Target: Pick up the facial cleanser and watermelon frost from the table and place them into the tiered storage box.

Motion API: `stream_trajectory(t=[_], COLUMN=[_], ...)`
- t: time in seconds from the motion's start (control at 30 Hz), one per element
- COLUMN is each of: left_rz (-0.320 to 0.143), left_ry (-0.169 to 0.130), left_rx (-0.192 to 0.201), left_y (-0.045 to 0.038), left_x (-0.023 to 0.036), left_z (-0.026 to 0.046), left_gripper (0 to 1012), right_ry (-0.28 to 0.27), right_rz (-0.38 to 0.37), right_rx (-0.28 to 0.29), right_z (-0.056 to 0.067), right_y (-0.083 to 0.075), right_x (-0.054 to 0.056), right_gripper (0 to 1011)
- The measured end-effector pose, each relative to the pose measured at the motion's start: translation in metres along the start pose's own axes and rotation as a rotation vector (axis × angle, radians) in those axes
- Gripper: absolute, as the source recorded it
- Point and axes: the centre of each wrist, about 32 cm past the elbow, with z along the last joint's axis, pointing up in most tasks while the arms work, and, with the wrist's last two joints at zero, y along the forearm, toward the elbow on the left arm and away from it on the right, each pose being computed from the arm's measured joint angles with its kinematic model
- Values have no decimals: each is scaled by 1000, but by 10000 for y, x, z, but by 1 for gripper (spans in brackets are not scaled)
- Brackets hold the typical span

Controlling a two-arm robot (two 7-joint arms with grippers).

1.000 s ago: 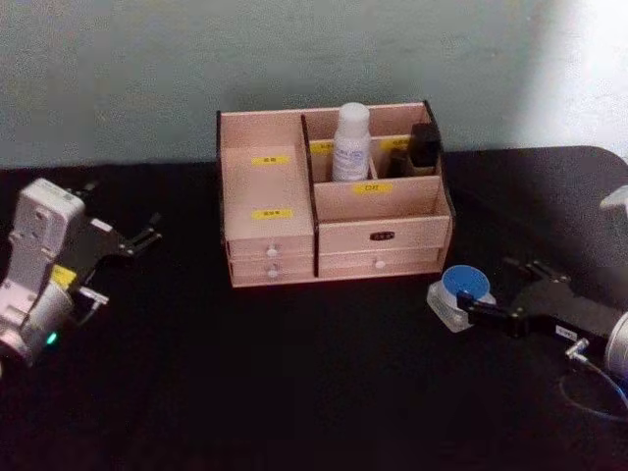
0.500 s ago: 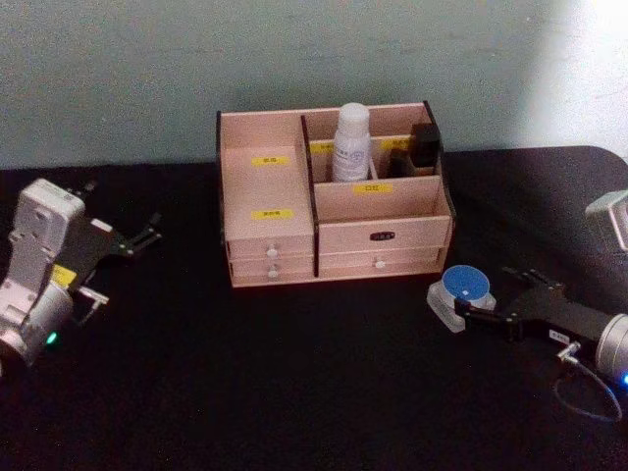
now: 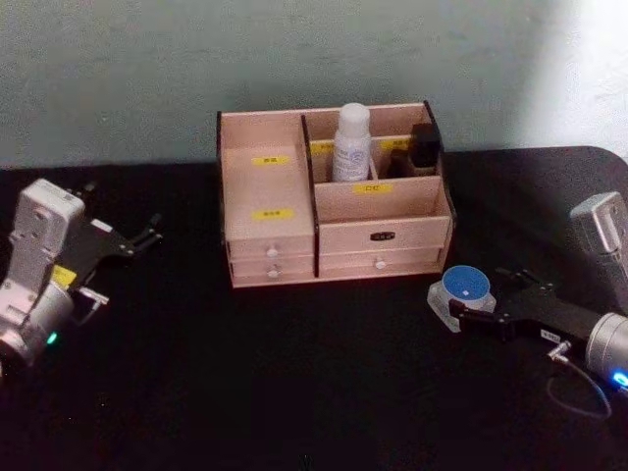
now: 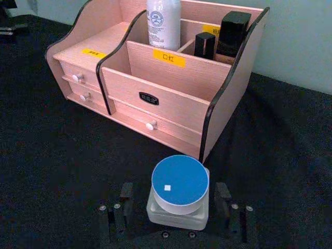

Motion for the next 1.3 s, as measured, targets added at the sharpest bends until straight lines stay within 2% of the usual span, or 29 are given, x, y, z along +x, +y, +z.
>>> stream_trajectory(t=[0.7, 1.3], left_rz=[0, 0], left_ry=[0, 0], left_rx=[0, 0], left_y=[0, 0], left_x=[0, 0], left_z=[0, 0], left_gripper=[1001, 1001], right_ry=[-7, 3], right_rz=[-13, -22], right_rx=[-16, -23], right_z=[-25, -31], right_y=[130, 144], right_x=[21, 37], right_gripper=[1003, 1003])
